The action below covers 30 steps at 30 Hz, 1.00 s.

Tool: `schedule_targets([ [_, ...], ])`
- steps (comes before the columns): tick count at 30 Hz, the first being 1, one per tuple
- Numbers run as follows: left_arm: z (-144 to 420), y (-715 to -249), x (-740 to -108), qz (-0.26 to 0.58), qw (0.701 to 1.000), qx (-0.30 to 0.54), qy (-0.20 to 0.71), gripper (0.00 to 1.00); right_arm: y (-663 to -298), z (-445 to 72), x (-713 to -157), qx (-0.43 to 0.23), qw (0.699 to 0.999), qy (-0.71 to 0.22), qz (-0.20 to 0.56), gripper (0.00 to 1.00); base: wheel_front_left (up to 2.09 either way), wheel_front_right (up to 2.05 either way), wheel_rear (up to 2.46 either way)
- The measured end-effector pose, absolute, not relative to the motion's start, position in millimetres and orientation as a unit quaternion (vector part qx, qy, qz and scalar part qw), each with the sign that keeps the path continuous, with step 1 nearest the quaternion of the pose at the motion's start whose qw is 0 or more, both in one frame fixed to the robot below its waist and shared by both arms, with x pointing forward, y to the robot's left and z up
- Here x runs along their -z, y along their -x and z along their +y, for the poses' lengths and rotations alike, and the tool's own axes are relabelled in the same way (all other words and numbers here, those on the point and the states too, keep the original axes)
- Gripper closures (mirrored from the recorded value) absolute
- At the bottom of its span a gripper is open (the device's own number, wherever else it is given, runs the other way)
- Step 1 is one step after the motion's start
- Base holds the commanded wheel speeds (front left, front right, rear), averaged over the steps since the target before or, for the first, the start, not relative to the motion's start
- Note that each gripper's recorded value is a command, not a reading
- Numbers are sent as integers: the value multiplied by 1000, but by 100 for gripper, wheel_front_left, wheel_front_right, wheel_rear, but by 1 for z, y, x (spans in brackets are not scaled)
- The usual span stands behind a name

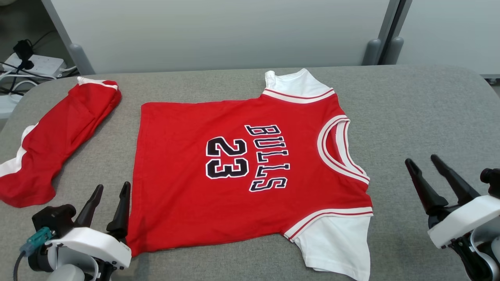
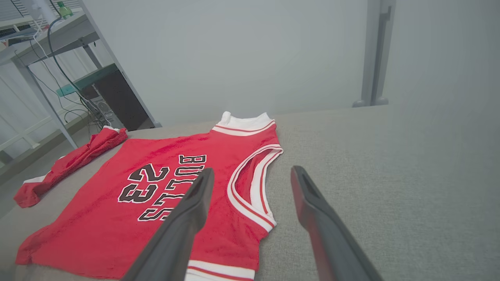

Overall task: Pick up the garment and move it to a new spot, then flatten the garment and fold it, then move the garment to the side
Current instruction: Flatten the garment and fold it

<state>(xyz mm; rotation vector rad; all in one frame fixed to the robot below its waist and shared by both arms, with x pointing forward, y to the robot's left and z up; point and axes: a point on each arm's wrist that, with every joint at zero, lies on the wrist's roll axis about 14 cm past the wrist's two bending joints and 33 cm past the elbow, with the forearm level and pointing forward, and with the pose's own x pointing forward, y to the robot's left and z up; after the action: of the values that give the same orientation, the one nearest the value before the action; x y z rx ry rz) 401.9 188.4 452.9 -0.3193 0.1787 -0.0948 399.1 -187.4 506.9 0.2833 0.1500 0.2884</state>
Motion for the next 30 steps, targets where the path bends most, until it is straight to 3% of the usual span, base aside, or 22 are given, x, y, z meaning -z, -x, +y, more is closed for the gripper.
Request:
schedule_targets([
  [4,186,-397,-463,60,986,40,147,0,-405,-193,-521,-119,986,-119,7,0,0,0,0],
  [13,198,-382,-465,38,990,-4,136,0,-402,-193,-523,-90,992,-88,-28,0,0,0,0],
  [30,213,-358,-466,23,996,-47,72,0,-365,-185,-497,-55,996,-75,-15,0,0,0,0],
])
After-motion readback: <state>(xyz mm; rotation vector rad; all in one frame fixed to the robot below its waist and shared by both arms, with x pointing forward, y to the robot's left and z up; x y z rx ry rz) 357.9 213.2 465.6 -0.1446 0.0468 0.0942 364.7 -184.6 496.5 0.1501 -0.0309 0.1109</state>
